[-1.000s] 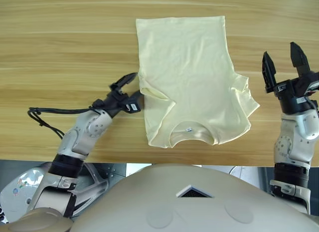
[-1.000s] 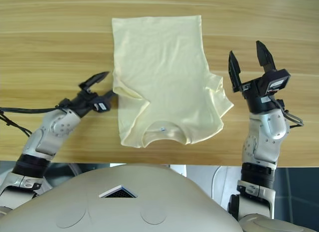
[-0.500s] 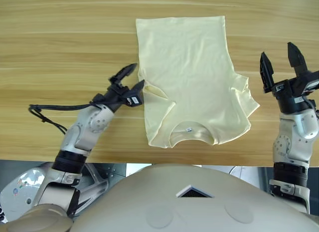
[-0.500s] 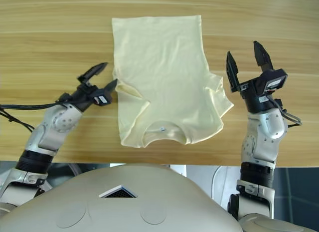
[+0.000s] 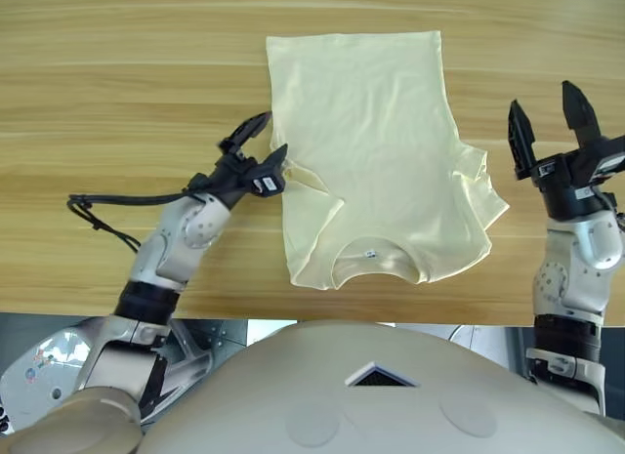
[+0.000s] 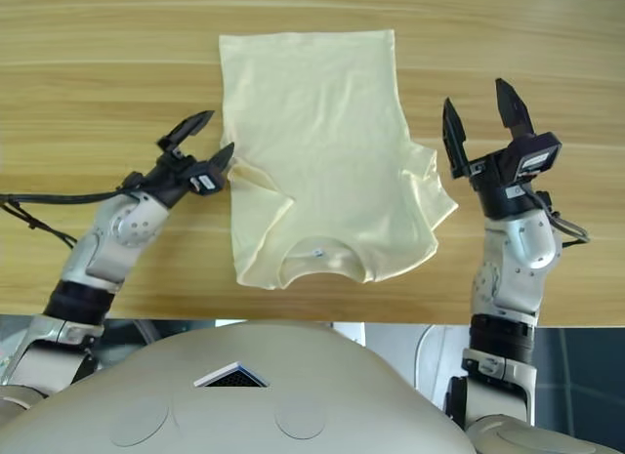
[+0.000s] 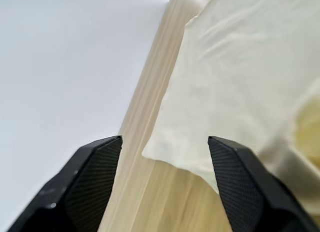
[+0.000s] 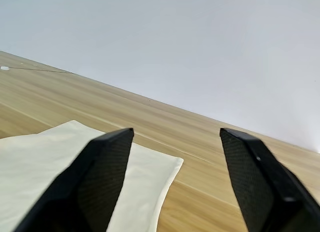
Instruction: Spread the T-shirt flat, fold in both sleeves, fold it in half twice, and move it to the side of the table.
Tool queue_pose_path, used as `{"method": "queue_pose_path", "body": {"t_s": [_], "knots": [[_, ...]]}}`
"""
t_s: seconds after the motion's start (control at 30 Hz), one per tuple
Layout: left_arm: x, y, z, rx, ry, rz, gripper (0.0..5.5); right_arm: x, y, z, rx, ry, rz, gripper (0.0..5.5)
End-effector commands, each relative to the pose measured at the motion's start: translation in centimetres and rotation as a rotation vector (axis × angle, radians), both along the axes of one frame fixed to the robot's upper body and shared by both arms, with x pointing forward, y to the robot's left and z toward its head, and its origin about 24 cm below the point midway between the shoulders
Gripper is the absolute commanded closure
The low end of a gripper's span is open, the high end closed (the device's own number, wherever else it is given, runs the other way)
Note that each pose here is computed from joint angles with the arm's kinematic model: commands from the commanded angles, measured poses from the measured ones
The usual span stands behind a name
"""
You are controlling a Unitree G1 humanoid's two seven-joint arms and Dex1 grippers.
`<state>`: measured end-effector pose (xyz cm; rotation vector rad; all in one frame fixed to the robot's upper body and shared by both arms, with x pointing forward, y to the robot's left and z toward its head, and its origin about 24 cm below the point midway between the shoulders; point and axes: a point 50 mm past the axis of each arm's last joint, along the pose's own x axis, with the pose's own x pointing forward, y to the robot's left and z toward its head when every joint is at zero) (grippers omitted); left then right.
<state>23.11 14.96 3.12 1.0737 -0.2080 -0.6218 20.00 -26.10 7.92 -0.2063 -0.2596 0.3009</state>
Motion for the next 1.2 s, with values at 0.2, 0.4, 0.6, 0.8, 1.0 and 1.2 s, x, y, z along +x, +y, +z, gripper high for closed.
{"method": "queue_pose_path", "body": {"t_s": [0.2,0.4,0.6,0.8,1.0,1.2], "knots": [[-0.4,-0.6,0.2,-0.044,-0.029,-0.002,2.3,0.1,-0.2,0.3,-0.014,-0.011,-0.002,2.32],[-1.7,3.7,1.6,0.044,-0.08,0.136,2.3,-0.1,-0.6,0.1,-0.022,0.003,-0.011,2.32],[-4.8,6.0,1.0,0.186,0.04,0.088,2.3,0.1,-0.5,-0.2,-0.025,0.012,-0.003,2.32],[-5.8,3.9,-0.1,0.172,0.122,-0.072,2.3,0.3,-0.5,-0.1,-0.03,0.011,0.004,2.32],[-4.1,1.9,-0.3,0.125,0.08,-0.119,2.3,0.3,-0.6,-0.1,-0.039,0.018,0.006,2.32],[-2.9,0.5,-0.3,0.112,0.054,-0.156,2.3,0.1,-0.8,-0.4,-0.039,0.024,0.002,2.32]]}}
